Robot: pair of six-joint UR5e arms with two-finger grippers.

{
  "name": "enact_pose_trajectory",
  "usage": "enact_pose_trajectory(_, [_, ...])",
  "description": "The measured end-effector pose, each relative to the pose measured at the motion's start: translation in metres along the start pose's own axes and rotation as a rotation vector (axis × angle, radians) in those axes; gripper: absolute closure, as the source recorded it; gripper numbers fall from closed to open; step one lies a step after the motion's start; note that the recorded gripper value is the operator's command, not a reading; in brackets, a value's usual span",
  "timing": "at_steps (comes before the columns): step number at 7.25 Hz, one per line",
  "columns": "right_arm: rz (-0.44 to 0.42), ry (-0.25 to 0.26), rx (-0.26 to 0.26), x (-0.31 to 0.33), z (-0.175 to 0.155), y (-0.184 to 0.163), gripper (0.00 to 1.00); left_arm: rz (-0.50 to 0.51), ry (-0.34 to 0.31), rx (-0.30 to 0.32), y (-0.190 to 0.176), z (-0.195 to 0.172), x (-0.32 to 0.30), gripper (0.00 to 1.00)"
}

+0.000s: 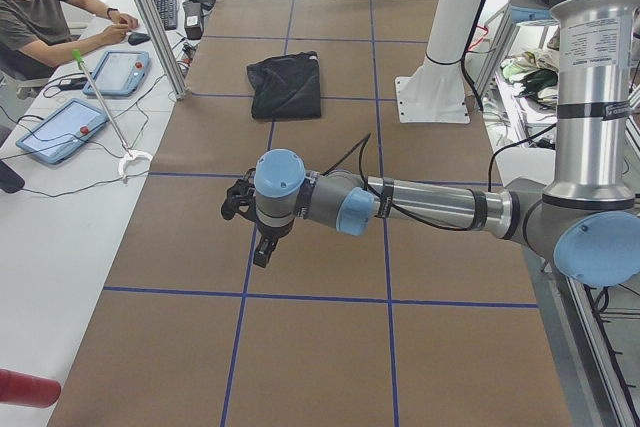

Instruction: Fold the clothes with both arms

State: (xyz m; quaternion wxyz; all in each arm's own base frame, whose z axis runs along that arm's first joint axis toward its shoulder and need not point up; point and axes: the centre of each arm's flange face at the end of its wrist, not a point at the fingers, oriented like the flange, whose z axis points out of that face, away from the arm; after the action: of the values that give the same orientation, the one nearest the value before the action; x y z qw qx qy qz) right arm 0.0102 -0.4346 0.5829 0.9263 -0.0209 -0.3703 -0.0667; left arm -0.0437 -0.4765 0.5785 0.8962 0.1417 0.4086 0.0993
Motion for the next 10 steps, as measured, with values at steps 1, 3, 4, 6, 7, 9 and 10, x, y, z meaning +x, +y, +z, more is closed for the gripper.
enact_pose_trajectory(1, [-0.015,0.007,-0.004,-0.005,-0.011,-0.007,0.0,-0.007,-0.005,-0.004,0.004,-0.001,-0.002,0.0])
enact_pose_trajectory(3, [-0.027,0.054,0.011,-0.005,-0.026,-0.014,0.0,-0.005,-0.02,-0.006,0.007,-0.001,-0.004,0.0])
enact_pose_trajectory(4, [-0.031,0.064,0.019,-0.007,-0.031,-0.018,0.0,-0.005,-0.024,-0.005,0.007,-0.001,-0.005,0.0])
enact_pose_trajectory(6, [-0.033,0.065,0.026,-0.01,-0.034,-0.023,0.0,-0.005,-0.025,0.0,0.001,-0.003,-0.003,0.0])
enact_pose_trajectory(7, [-0.033,0.064,0.027,-0.01,-0.035,-0.024,0.0,-0.002,-0.026,0.004,-0.002,-0.004,-0.001,0.0])
enact_pose_trajectory(9, [-0.034,0.063,0.029,-0.011,-0.035,-0.025,0.0,0.0,-0.023,0.006,-0.004,-0.005,0.0,0.0])
enact_pose_trajectory(10, [-0.038,0.064,0.034,-0.012,-0.037,-0.025,0.0,0.004,-0.02,0.011,-0.004,-0.008,0.002,0.0])
